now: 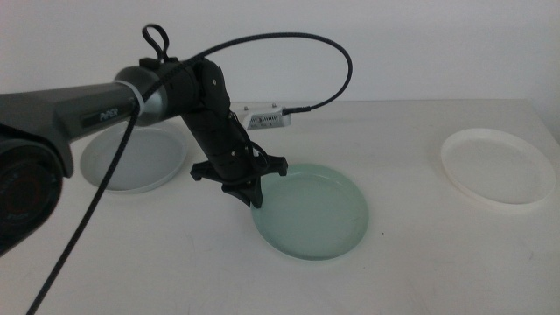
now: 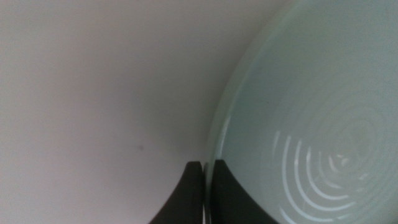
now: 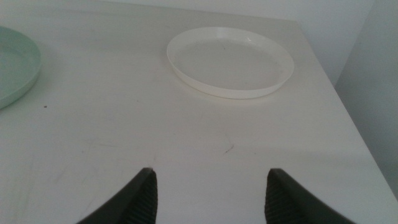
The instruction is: Stack the three bowls on top of each other.
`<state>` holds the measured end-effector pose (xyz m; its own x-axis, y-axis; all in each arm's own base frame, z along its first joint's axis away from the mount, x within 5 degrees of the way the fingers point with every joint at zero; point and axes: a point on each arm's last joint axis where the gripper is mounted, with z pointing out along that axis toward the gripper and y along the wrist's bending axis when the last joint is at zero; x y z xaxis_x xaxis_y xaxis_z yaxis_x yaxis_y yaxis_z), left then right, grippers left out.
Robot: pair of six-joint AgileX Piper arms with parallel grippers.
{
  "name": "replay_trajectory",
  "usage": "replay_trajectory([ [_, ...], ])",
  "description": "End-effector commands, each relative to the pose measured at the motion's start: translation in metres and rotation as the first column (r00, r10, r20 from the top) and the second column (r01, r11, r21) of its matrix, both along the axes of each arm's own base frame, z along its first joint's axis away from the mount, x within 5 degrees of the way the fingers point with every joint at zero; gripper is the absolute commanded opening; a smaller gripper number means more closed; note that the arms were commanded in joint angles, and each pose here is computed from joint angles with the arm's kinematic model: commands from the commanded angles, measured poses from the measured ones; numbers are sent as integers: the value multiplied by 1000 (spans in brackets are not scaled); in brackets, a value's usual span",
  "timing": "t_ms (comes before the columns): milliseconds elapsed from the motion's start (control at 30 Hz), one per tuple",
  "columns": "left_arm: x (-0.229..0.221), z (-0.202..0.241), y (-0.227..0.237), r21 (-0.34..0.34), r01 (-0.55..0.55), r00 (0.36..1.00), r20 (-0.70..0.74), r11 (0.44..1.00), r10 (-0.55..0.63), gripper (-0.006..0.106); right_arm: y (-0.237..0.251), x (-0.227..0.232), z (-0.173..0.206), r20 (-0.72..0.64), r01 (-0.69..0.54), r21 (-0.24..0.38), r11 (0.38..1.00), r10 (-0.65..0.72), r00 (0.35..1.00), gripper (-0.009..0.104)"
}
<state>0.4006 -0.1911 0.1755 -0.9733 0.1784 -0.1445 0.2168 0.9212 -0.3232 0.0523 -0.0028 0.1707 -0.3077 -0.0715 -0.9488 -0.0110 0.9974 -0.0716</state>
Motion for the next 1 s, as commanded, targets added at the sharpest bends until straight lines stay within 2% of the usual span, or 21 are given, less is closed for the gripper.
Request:
replay_trajectory([
  [0, 1, 29, -6, -76, -11, 998, 69, 997, 16, 0, 0, 0, 9, 101, -5, -23, 1000, 7, 995, 45],
  [100, 3, 21, -7, -72, -14, 998, 52, 997, 18, 3, 0, 0, 9, 101, -5, -23, 1000, 7, 995, 45],
  [200, 2, 19, -7, -66, -4, 999, 42, 998, 7, 23, 0, 0, 9, 101, -5, -23, 1000, 7, 995, 45],
  [300, -1, 24, -7, -69, 38, 998, 47, 997, -35, 56, 0, 0, 9, 101, -5, -23, 1000, 7, 995, 45],
  [367, -4, 33, -5, -66, 107, 992, 67, 992, -102, 84, 0, 0, 9, 101, -5, -23, 1000, 7, 995, 45],
  [433, -6, 46, 2, -65, 149, 985, 94, 987, -143, 106, 0, 0, 9, 101, -5, -23, 1000, 7, 995, 45],
  [600, -12, 97, 34, -76, 116, 978, 184, 990, -101, 105, 0, 0, 9, 101, -5, -23, 1000, 7, 995, 45],
  [833, -15, 153, 94, 55, -60, 918, 396, 997, 33, 105, 0, 0, 9, 101, -5, -23, 1000, 7, 995, 45],
  [967, -9, 169, 127, 80, -168, 856, 506, 982, 105, 105, 0, 0, 9, 101, -5, -23, 1000, 7, 995, 45],
])
